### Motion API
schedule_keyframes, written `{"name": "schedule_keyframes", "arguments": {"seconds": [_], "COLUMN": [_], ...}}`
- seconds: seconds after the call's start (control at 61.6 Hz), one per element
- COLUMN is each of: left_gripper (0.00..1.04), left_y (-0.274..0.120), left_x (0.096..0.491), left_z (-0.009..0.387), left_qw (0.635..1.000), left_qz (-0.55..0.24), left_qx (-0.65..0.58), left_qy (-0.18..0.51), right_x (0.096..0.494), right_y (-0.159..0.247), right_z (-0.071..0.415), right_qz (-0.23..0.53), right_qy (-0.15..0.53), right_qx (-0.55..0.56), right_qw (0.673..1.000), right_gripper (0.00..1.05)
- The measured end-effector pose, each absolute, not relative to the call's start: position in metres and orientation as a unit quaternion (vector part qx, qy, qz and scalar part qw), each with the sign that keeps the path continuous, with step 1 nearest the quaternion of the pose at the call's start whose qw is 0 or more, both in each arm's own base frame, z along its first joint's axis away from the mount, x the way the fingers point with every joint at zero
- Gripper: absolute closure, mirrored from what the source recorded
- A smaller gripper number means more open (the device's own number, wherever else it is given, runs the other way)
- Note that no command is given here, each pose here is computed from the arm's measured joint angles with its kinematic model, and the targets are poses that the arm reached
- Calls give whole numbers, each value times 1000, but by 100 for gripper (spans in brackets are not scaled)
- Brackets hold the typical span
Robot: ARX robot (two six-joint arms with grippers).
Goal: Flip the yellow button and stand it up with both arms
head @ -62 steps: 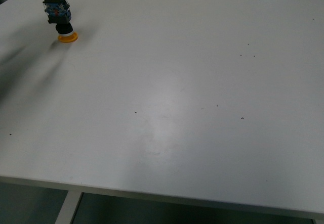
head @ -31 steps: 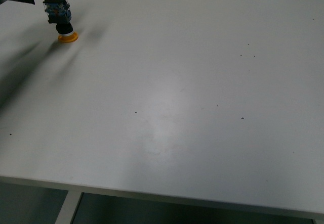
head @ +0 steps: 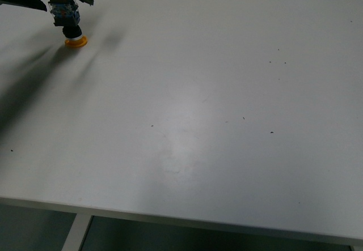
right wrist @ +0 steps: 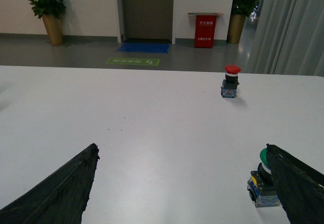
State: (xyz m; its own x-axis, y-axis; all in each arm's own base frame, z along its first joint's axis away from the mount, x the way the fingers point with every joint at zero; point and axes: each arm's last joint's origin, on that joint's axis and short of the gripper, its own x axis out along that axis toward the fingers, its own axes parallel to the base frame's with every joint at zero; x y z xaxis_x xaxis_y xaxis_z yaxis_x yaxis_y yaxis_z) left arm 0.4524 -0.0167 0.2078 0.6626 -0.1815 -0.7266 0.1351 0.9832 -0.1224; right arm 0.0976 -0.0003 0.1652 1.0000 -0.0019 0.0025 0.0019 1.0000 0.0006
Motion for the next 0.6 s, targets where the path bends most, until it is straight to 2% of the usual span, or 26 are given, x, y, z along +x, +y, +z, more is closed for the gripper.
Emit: {"name": "schedule_keyframes", "arguments": {"seconds": [0.439,0.601], "left_gripper": [8,32], "left_y": [-14,-9], "left_x": [452,453], "left_z": [203,197], "left_qw": [907,904], "left_qz": [-80,-74], "left_qx": [-28,-30], "left_qy": [412,421], "right_x": [98,98], "right_y": [0,0], "right_z": [165,165], "right_qz": [-1,-1], "right_qy": [-1,-1], "right_qx": [0,0], "right_qw": [1000,1000], "right_gripper": [7,7]}}
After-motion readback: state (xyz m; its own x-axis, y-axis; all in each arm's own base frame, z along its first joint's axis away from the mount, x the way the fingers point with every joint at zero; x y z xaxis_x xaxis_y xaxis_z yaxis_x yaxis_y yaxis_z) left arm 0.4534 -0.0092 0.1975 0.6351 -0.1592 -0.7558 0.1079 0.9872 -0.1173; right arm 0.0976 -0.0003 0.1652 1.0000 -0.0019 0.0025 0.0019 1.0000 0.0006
